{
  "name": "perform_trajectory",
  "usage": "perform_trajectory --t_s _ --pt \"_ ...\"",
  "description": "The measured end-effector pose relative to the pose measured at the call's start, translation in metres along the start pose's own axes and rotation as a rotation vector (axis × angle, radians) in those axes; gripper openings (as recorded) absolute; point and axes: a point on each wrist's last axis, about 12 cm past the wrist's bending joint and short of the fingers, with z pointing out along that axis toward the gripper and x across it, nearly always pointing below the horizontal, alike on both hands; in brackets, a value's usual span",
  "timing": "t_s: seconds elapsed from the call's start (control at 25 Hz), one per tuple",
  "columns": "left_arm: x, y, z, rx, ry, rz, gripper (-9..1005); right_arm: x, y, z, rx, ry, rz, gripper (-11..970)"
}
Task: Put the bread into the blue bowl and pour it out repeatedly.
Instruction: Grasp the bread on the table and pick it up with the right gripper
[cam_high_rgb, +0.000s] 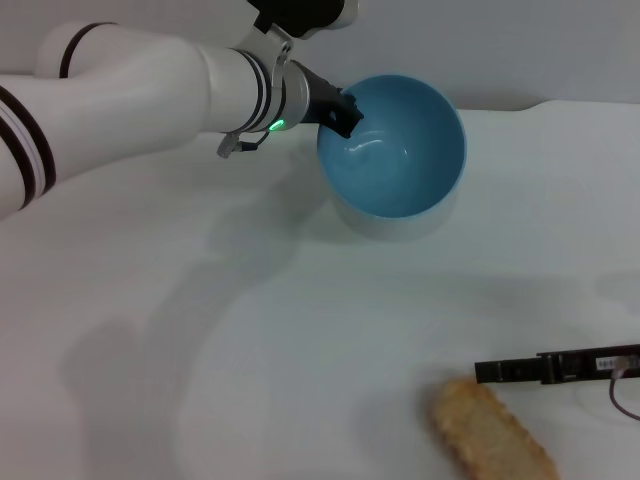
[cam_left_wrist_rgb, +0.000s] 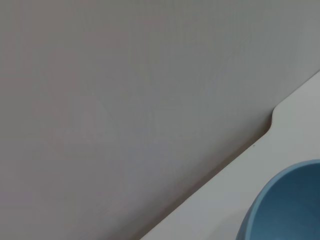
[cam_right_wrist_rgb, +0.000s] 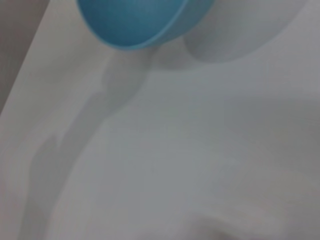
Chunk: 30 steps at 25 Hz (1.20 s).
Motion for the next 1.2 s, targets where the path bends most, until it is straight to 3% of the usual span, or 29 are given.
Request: perform_trajectory --t_s 0.64,1.2 --pt "0.002 -0.003 0.001 0.007 -0.006 -0.016 -1 0.01 0.011 0.019 -0.058 0.098 -0.004 602" --pt "0.004 -0.004 0.001 0.015 -0.005 -0.04 -1 0.011 0.011 0.017 -0.057 0.108 -0.042 519"
